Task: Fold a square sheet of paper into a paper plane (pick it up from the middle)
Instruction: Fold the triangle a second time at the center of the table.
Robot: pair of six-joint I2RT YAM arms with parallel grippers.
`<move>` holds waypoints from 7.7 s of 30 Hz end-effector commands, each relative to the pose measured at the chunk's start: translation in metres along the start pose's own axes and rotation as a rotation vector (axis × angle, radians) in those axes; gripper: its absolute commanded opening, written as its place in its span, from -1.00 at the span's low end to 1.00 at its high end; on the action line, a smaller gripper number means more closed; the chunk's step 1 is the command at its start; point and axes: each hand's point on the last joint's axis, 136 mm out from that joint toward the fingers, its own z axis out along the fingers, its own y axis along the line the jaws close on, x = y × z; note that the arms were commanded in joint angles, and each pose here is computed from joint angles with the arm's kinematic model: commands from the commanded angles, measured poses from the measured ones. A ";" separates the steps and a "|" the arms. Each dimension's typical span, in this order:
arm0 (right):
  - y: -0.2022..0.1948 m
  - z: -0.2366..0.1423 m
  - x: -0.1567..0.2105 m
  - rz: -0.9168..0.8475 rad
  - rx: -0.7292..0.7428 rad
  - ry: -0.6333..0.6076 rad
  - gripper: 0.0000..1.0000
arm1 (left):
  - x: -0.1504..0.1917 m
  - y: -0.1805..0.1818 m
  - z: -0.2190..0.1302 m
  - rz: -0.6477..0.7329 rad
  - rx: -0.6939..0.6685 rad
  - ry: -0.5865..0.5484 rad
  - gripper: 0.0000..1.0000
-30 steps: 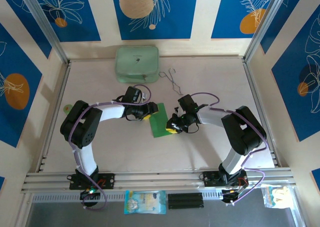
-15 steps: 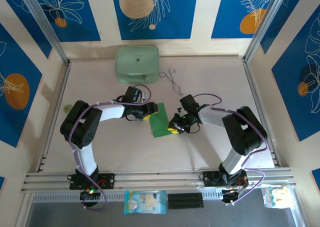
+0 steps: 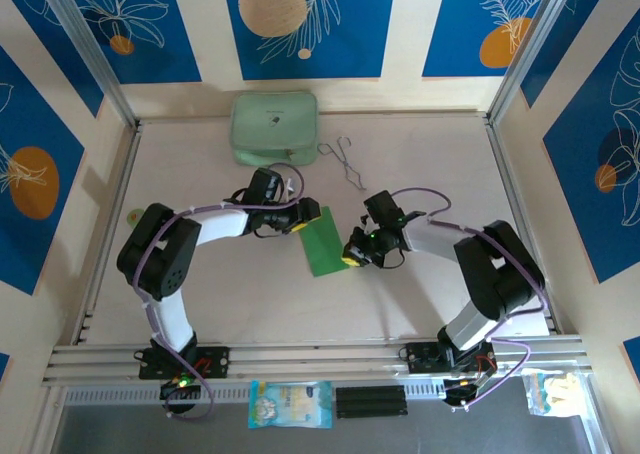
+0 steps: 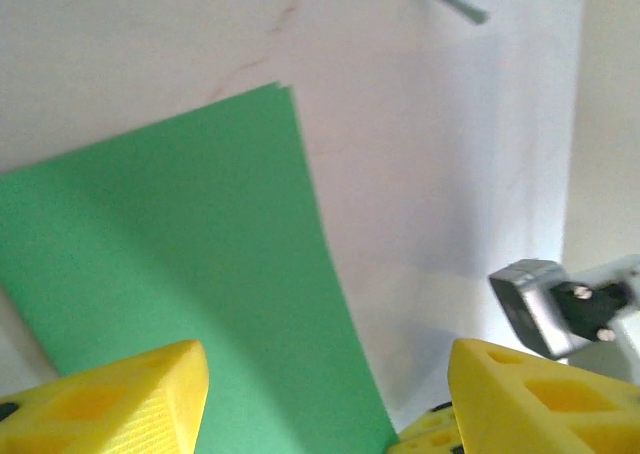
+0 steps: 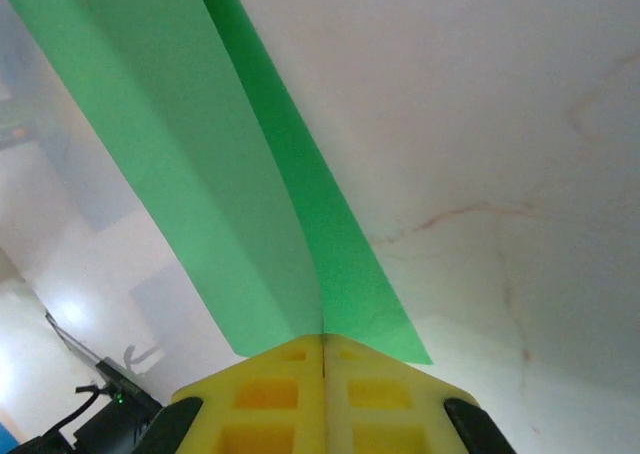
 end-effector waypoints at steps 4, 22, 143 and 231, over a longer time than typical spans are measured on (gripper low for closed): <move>-0.021 -0.010 0.008 0.055 0.040 -0.024 -1.00 | 0.009 -0.024 0.008 0.037 0.086 0.036 0.25; -0.017 -0.013 0.009 0.031 0.074 0.011 -1.00 | 0.026 0.016 0.039 0.002 -0.057 0.147 0.04; 0.016 0.058 -0.020 0.017 0.019 0.007 -0.87 | 0.026 0.033 0.039 -0.038 -0.141 0.159 -0.43; 0.010 0.055 -0.015 0.036 0.042 0.013 -1.00 | 0.085 0.057 0.034 -0.020 -0.380 0.245 -1.00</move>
